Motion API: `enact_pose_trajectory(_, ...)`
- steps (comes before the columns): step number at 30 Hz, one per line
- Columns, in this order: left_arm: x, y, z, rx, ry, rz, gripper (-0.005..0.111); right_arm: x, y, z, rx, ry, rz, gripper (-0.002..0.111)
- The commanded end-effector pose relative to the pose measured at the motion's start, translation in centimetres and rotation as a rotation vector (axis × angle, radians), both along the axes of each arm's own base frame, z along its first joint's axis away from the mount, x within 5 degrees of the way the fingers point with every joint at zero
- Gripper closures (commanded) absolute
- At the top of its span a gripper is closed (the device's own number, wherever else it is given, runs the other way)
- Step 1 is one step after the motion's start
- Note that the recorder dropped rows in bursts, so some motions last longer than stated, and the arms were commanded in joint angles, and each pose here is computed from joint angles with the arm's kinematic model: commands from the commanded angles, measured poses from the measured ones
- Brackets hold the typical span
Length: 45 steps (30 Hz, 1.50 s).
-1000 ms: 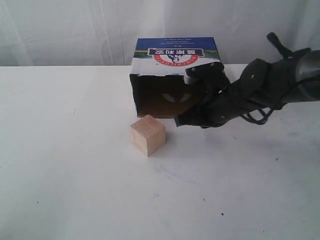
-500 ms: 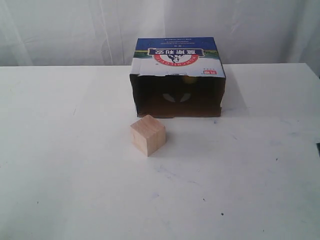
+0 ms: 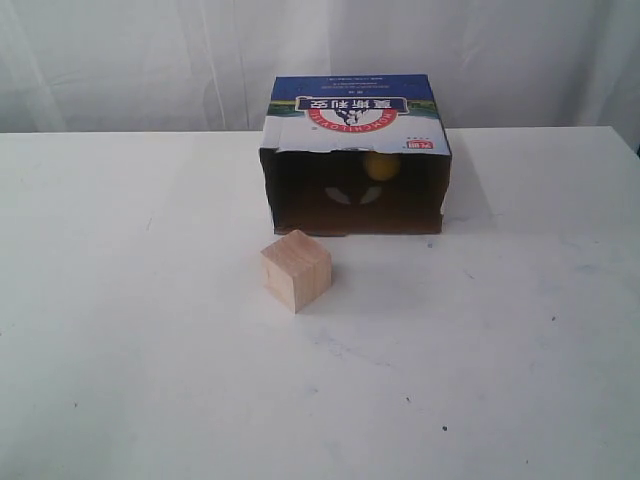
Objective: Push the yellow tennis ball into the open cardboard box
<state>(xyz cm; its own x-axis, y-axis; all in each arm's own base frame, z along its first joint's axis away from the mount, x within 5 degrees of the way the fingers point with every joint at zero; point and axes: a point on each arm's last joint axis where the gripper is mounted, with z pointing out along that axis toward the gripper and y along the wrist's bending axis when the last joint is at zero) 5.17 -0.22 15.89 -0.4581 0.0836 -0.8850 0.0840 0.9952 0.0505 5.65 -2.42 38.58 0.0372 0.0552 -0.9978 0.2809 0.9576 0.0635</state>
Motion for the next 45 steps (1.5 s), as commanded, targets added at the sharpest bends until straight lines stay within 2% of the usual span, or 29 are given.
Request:
enact_pose_trajectory(1, 0.0, 0.0, -0.1, -0.012, 0.009, 0.006, 0.107, -2.9, -0.8, -1.8, 0.093, 0.106, -0.119, 0.108)
enact_pose_trajectory(5, 0.0, 0.0, -0.1, -0.012, 0.009, 0.006, 0.107, -4.6, -0.8, -1.9, 0.078, 0.071, -0.126, 0.108)
enact_pose_trajectory(9, 0.0, 0.0, -0.1, -0.012, 0.009, 0.006, 0.107, -5.7, -0.4, -1.2, -0.044, -0.015, -0.091, 0.108)
enact_pose_trajectory(12, 0.0, 0.0, -0.1, -0.012, 0.009, 0.006, 0.107, -4.8, -0.1, -2.0, -0.142, -0.038, -0.056, 0.108)
enact_pose_trajectory(14, 0.0, 0.0, -0.1, -0.012, 0.009, 0.006, 0.107, -3.7, 0.3, -4.1, -0.176, 0.067, 0.004, 0.108)
enact_pose_trajectory(17, 0.0, 0.0, -0.1, -0.012, 0.009, 0.006, 0.107, -2.0, 0.9, -9.3, -0.278, 0.304, 0.109, 0.108)
enact_pose_trajectory(18, 0.0, 0.0, -0.1, -0.012, 0.009, 0.006, 0.107, -1.7, 0.9, -10.7, -0.285, 0.333, 0.118, 0.108)
enact_pose_trajectory(21, 0.0, 0.0, -0.1, -0.012, 0.009, 0.006, 0.107, -0.8, 1.1, -13.9, -0.329, 0.27, 0.142, 0.108)
enact_pose_trajectory(23, 0.0, 0.0, -0.1, -0.012, 0.009, 0.006, 0.107, -0.8, 1.2, -16.1, -0.309, 0.266, 0.155, 0.108)
enact_pose_trajectory(27, 0.0, 0.0, -0.1, -0.012, 0.009, 0.006, 0.107, -0.6, 1.3, -20.5, -0.229, 0.39, 0.173, 0.108)
enact_pose_trajectory(29, 0.0, 0.0, -0.1, -0.012, 0.007, 0.006, 0.107, -0.4, 1.5, -20.6, -0.265, 0.365, 0.199, 0.108)
enact_pose_trajectory(33, 0.0, 0.0, -0.1, -0.012, 0.007, 0.006, 0.107, -0.4, 1.9, -20.5, -0.246, 0.345, 0.233, 0.108)
enact_pose_trajectory(39, 0.0, 0.0, -0.1, -0.012, 0.007, 0.006, 0.107, -0.2, 1.9, -19.9, -0.355, 0.295, 0.213, 0.108)
enact_pose_trajectory(45, 0.0, 0.0, -0.1, -0.012, 0.007, 0.006, 0.107, -0.3, 1.9, -20.2, -0.315, 0.328, 0.218, 0.108)
